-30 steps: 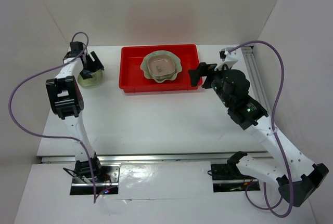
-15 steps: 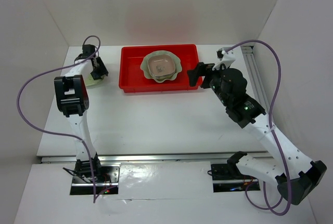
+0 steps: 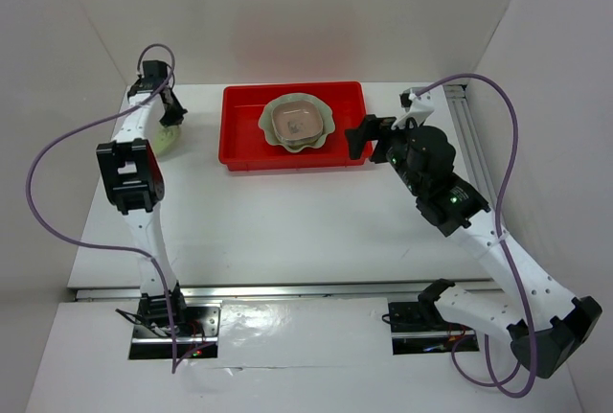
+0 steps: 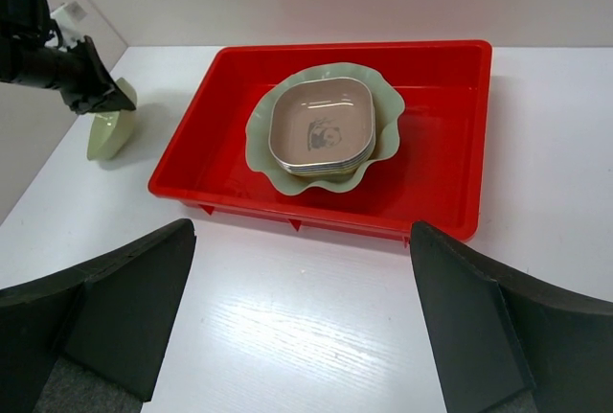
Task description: Place the plates into the plastic bin on the countertop
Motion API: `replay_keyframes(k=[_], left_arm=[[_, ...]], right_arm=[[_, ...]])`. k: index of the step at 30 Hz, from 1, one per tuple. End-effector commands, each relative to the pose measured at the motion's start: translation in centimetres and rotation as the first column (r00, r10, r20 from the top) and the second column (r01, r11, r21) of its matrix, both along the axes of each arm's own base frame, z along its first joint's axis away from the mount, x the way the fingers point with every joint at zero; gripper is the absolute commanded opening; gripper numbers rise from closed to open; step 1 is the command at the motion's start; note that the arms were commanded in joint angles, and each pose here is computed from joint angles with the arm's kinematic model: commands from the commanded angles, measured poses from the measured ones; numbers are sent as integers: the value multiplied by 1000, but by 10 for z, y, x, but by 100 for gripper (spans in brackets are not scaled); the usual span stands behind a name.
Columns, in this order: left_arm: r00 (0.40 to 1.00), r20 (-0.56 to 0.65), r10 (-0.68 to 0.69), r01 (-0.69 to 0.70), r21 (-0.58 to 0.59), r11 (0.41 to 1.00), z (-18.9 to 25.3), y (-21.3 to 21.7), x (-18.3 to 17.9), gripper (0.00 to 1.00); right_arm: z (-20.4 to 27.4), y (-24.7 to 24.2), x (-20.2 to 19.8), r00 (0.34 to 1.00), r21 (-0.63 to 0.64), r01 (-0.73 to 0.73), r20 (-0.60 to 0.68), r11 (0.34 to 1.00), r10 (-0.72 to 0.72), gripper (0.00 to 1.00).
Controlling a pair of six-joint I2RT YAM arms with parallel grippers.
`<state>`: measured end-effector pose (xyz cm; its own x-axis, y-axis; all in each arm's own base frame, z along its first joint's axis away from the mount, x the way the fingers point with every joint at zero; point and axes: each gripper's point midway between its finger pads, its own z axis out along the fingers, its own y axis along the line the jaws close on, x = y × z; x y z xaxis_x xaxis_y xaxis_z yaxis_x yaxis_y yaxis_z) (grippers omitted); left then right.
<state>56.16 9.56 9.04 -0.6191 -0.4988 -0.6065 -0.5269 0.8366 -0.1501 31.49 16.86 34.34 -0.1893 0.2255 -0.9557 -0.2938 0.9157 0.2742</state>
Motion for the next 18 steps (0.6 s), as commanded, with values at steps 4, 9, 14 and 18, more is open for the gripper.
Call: replay_keyframes(k=[4, 9, 14, 18], left_arm=[[980, 191, -59, 95, -184, 978, 114, -51, -8, 0], [948, 294, -119, 211, -306, 928, 171, -109, -12, 0], [900, 377, -220, 348, -318, 882, 211, -188, -14, 0], [851, 438, -288, 460, -360, 812, 227, -256, -13, 0]], right_arm=[[28, -14, -4, 996, 38, 51, 70, 998, -53, 100], [41, -24, -9, 993, 49, 81, 87, 996, -85, 100], [48, -32, -15, 990, 57, 100, 96, 993, -105, 100], [54, -38, -19, 986, 69, 117, 111, 991, -124, 100]])
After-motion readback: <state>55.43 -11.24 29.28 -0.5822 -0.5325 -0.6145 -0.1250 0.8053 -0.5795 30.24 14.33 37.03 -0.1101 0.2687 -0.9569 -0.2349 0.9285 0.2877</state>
